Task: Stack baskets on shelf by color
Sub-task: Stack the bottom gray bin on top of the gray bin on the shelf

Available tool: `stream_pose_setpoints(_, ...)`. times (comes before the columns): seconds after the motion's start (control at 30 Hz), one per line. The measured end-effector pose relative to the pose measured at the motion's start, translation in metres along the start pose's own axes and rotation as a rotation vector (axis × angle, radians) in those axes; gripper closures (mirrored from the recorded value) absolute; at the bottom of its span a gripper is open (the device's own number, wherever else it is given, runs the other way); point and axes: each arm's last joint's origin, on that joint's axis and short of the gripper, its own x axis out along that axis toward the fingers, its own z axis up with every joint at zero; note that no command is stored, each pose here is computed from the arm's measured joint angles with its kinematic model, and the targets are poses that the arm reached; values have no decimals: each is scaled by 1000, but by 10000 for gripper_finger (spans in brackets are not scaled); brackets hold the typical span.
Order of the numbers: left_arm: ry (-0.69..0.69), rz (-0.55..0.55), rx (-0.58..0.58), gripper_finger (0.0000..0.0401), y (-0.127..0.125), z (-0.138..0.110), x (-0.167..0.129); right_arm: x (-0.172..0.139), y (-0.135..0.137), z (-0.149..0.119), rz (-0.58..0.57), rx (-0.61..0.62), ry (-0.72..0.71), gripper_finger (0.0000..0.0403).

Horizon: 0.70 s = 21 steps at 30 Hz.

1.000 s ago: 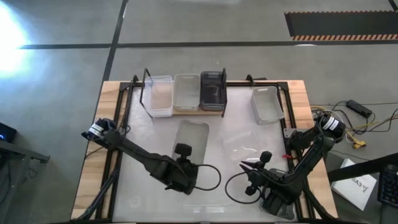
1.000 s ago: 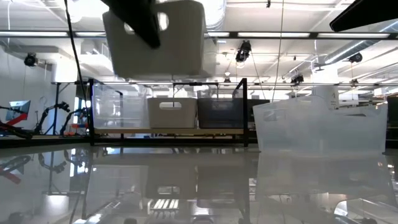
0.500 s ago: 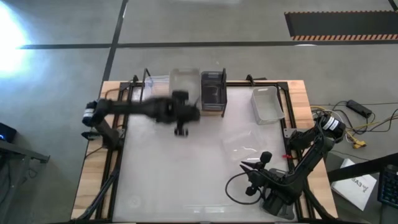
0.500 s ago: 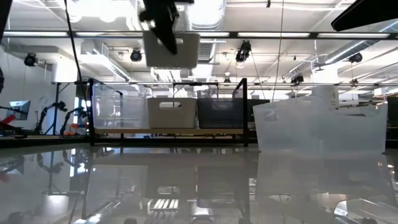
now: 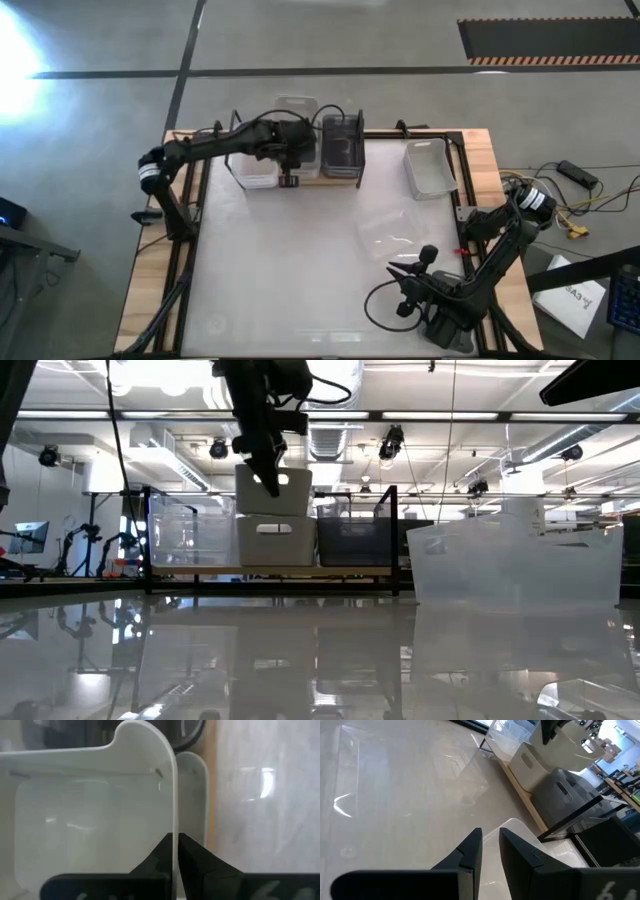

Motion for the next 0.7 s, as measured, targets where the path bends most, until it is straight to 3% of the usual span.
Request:
stream_pose_setpoints(0.1, -18, -54, 33, 401, -2, 0, 3, -1, 0, 0, 3, -1, -2, 344)
stream_pose_setpoints(0.53, -7, -93, 32, 401, -9, -2, 11, -3, 2, 0, 15, 12, -9, 344)
stream_pose_setpoints(0.7, -34, -143, 20, 373, -10, -1, 10, -3, 2, 0, 15, 14, -9, 344)
